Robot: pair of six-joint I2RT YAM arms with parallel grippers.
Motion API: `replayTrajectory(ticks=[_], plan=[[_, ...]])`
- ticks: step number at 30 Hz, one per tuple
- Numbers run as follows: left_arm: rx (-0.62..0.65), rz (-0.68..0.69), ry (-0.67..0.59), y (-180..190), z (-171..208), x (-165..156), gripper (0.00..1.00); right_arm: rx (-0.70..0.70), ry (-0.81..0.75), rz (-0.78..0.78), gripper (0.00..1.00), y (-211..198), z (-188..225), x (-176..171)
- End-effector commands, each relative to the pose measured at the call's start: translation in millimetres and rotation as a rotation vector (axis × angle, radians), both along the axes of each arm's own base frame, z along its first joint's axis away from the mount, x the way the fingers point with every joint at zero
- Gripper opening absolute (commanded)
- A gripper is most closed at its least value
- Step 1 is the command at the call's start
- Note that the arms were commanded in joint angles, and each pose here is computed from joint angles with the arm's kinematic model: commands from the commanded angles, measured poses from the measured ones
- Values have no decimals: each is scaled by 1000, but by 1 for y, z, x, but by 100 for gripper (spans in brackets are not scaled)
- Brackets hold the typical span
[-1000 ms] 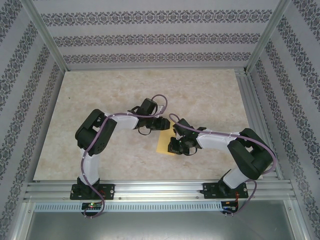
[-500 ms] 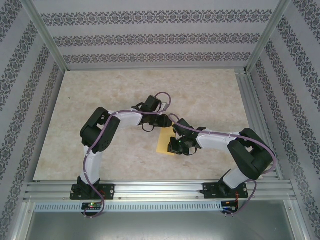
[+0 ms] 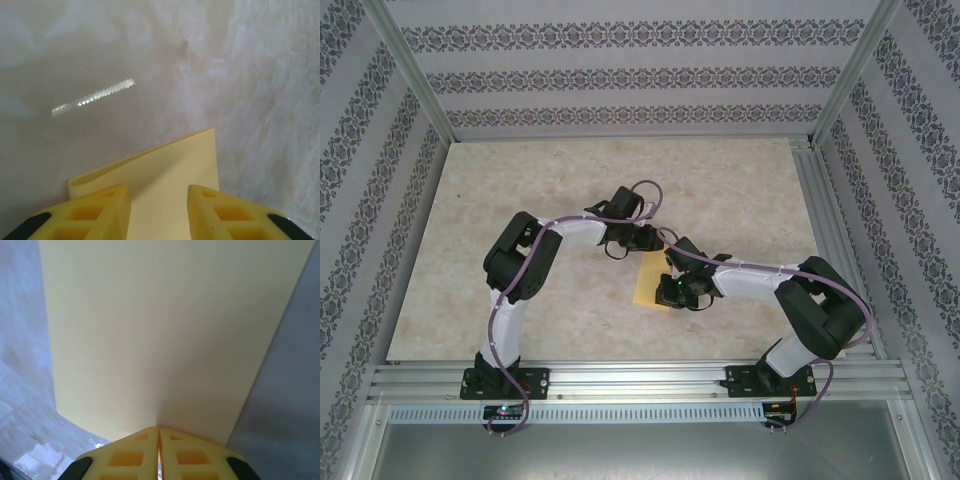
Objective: Fold a paper plane with a square sheet of paper (fold left side to right side)
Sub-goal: First fold the square sheet of paper in half at the center of the table, then fold the triangle a second time at the center of the table.
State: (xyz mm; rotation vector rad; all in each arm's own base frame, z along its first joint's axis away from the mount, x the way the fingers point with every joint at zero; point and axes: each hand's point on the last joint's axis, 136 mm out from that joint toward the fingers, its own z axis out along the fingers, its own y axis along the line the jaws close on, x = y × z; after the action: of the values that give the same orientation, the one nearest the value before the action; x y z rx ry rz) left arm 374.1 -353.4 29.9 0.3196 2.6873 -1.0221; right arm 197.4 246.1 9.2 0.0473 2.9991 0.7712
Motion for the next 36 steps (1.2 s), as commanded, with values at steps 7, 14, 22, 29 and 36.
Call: replayTrajectory(ticks=[7, 14, 22, 29, 36], plan=[[173, 140, -120, 51, -26, 62, 38, -165, 117, 27, 10, -32, -30, -35], [132, 165, -130, 56, -13, 85, 40, -166, 119, 32, 10, -31, -31, -36], [109, 183, -177, 61, 13, 102, 40, -136, 88, 41, 10, -24, -24, -29], [104, 225, -274, 92, 70, 83, 42, -33, -95, 80, 19, 3, 29, 11], [34, 230, -303, 109, 103, 19, 47, 105, -250, 18, 35, -3, 92, 51]])
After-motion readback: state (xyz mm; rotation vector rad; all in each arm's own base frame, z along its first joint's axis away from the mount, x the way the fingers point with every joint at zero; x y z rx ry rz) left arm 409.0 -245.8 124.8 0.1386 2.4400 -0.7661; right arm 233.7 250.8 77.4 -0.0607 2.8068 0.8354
